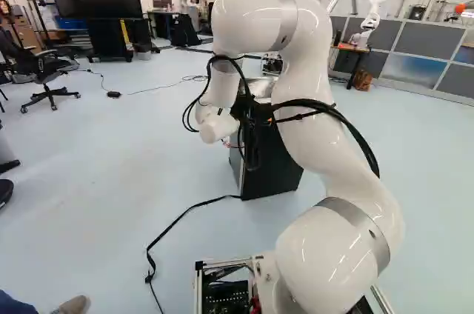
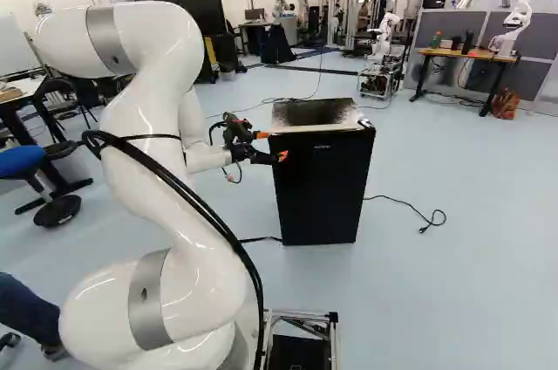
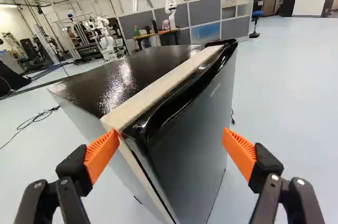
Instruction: Grab a drink from the fridge
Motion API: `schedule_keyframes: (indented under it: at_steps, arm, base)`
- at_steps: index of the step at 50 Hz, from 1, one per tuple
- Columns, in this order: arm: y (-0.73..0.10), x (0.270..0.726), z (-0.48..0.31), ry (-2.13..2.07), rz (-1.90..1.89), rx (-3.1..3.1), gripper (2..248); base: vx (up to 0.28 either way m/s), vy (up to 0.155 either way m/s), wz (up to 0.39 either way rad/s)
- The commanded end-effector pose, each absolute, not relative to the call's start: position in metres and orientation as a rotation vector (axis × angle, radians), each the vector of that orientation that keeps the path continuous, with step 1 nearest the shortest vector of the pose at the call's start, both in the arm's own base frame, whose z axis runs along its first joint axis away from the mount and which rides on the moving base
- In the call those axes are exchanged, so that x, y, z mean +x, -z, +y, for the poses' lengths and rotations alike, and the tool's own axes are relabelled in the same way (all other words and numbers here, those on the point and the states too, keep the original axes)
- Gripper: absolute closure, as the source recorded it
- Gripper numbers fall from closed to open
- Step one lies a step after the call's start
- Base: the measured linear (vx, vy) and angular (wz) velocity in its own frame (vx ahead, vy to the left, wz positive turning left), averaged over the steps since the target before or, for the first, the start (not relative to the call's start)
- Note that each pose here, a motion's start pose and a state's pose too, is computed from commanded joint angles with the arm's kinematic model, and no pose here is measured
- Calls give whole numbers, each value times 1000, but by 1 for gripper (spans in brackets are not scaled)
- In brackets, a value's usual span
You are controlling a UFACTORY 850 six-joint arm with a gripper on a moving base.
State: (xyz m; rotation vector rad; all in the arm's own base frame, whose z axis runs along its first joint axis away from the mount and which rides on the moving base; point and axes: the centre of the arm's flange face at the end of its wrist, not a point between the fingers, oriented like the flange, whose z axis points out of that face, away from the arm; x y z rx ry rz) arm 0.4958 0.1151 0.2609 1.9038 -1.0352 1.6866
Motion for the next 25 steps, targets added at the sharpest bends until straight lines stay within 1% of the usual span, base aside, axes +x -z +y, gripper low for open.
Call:
schedule_keyframes:
  at_steps: [25]
  arm:
    - [-264, 460, 112, -1658, -985, 1937, 3]
  base:
    - [0, 0, 0]
